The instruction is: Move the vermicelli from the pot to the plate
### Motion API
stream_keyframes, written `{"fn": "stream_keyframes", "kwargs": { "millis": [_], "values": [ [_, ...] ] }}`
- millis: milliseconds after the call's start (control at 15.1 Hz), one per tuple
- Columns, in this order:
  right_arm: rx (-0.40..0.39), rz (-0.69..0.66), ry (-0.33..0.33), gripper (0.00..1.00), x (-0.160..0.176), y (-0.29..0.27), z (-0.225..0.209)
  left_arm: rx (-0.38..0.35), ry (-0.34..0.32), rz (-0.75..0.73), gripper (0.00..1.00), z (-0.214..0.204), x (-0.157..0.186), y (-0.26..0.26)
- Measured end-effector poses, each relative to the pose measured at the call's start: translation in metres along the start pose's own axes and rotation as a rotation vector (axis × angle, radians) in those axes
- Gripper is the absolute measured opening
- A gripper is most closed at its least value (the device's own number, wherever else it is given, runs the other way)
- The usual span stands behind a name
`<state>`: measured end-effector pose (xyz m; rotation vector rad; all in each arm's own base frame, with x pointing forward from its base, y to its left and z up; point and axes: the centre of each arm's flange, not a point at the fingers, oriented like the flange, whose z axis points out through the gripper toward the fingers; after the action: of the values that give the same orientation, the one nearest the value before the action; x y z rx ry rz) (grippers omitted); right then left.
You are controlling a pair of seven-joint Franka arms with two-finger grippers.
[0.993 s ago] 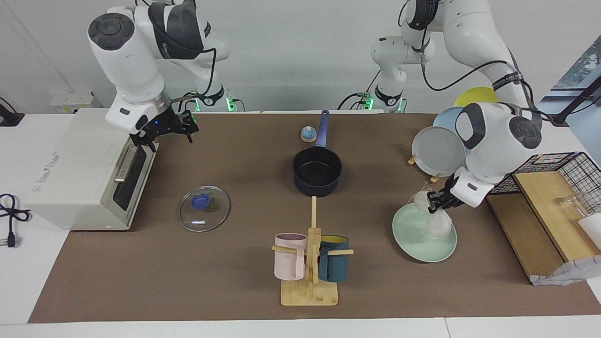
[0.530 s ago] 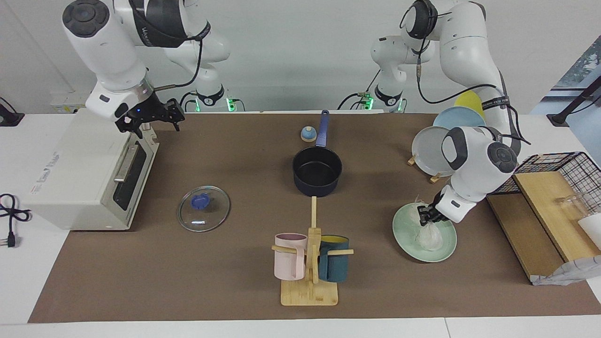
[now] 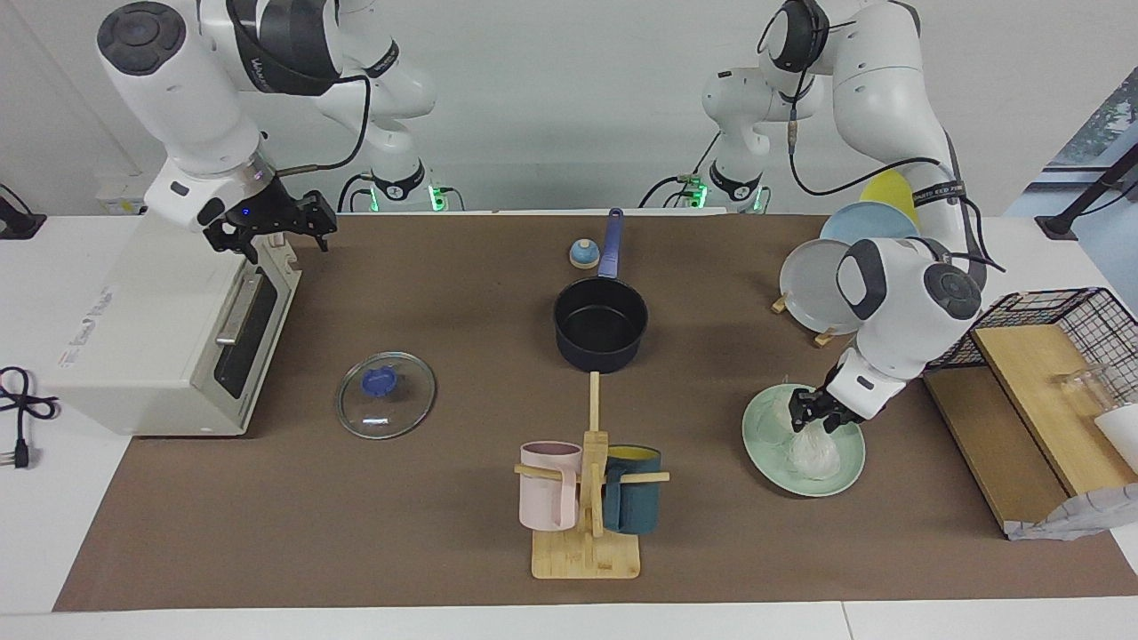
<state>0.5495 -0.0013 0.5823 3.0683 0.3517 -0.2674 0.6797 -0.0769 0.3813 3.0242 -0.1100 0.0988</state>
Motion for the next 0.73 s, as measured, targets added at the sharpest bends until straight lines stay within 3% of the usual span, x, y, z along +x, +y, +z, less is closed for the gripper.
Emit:
{"fn": "stream_keyframes", "kwargs": {
  "millis": [132, 199, 464, 728],
  "values": [
    [0.002, 0.009, -0.003, 1.00, -0.006, 0.004, 0.001, 0.003, -0.003, -0.048, 0.93, -0.052, -0.009, 0.001],
    [0.003, 0.013, -0.001, 1.00, -0.008, 0.006, 0.001, 0.005, -0.008, -0.062, 1.00, -0.083, -0.017, 0.001],
    [-0.001, 0.036, 0.028, 1.00, -0.009, 0.014, -0.004, 0.012, -0.028, -0.070, 1.00, -0.198, -0.070, 0.007],
    [-0.001, 0.044, 0.030, 1.00, -0.010, 0.017, -0.004, 0.069, -0.065, -0.060, 1.00, -0.240, -0.113, 0.008]
  ]
}}
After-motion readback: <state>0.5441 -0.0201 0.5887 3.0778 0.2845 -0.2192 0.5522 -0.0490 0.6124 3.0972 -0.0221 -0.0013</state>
